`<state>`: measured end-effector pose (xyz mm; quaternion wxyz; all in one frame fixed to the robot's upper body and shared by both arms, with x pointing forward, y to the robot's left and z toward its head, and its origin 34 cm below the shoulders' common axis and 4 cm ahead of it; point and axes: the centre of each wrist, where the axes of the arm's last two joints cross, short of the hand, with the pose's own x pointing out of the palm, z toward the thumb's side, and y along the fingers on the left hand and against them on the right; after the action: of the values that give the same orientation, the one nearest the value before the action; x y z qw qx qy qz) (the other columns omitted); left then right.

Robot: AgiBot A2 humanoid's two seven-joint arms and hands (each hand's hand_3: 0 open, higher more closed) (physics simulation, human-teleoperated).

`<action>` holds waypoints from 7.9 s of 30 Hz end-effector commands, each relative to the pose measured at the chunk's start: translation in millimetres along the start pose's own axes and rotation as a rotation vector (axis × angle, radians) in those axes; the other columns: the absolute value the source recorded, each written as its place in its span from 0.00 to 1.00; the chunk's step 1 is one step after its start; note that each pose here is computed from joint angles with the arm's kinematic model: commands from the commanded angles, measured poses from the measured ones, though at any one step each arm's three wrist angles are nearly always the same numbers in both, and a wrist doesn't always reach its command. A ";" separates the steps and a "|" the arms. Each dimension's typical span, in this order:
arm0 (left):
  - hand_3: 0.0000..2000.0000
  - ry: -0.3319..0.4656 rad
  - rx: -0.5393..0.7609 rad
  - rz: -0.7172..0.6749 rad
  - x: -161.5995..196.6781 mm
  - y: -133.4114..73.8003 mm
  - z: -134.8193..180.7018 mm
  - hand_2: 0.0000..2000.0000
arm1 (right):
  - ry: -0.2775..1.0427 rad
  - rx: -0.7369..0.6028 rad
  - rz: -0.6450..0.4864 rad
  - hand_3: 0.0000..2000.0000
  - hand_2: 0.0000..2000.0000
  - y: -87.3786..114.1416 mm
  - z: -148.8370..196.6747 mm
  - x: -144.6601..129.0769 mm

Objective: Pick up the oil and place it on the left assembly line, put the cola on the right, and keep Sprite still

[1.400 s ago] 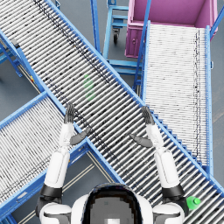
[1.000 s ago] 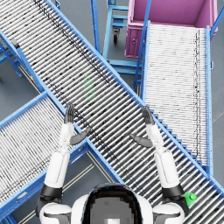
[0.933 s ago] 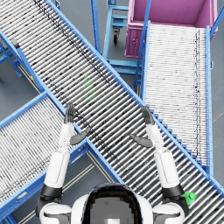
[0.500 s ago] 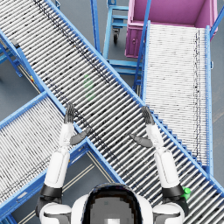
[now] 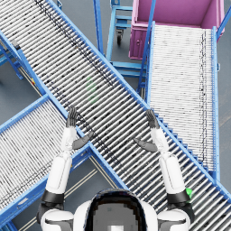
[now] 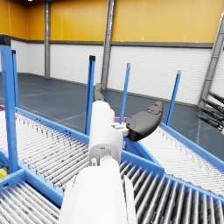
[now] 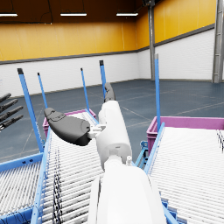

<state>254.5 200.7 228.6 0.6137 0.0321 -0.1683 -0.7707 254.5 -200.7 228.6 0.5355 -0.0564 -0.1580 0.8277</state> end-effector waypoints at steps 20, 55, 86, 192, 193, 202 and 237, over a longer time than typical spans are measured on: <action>0.00 0.000 0.000 0.000 0.0 0.0 0.0 0.00 | 0.000 0.000 0.000 0.00 0.00 0.0 0.0 0.0; 0.00 0.000 0.000 0.000 0.0 0.0 0.0 0.00 | 0.000 0.000 0.000 0.00 0.00 0.0 0.0 0.0; 0.00 0.205 0.429 0.167 -42.7 41.3 78.7 0.00 | 0.292 -0.387 -0.380 0.00 0.00 -13.9 72.5 -48.8; 0.00 0.447 0.443 0.289 -48.3 38.4 83.3 0.00 | 0.465 -0.305 -0.478 0.00 0.00 -10.8 55.2 -52.2; 0.00 0.447 0.446 0.293 -49.1 38.5 84.5 0.00 | 0.461 -0.293 -0.479 0.00 0.00 -9.7 51.9 -52.5; 0.00 0.442 0.427 0.293 -49.3 37.0 78.7 0.00 | 0.458 -0.292 -0.480 0.00 0.00 -9.4 51.2 -52.0; 0.00 0.323 0.332 0.203 -35.4 29.4 55.8 0.00 | 0.332 -0.227 -0.342 0.00 0.00 -10.4 37.0 -37.2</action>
<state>275.7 238.9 281.6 0.6891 0.2287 -0.1947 -0.6595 269.0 -235.7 262.4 0.6692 -0.2158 -0.1673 0.6911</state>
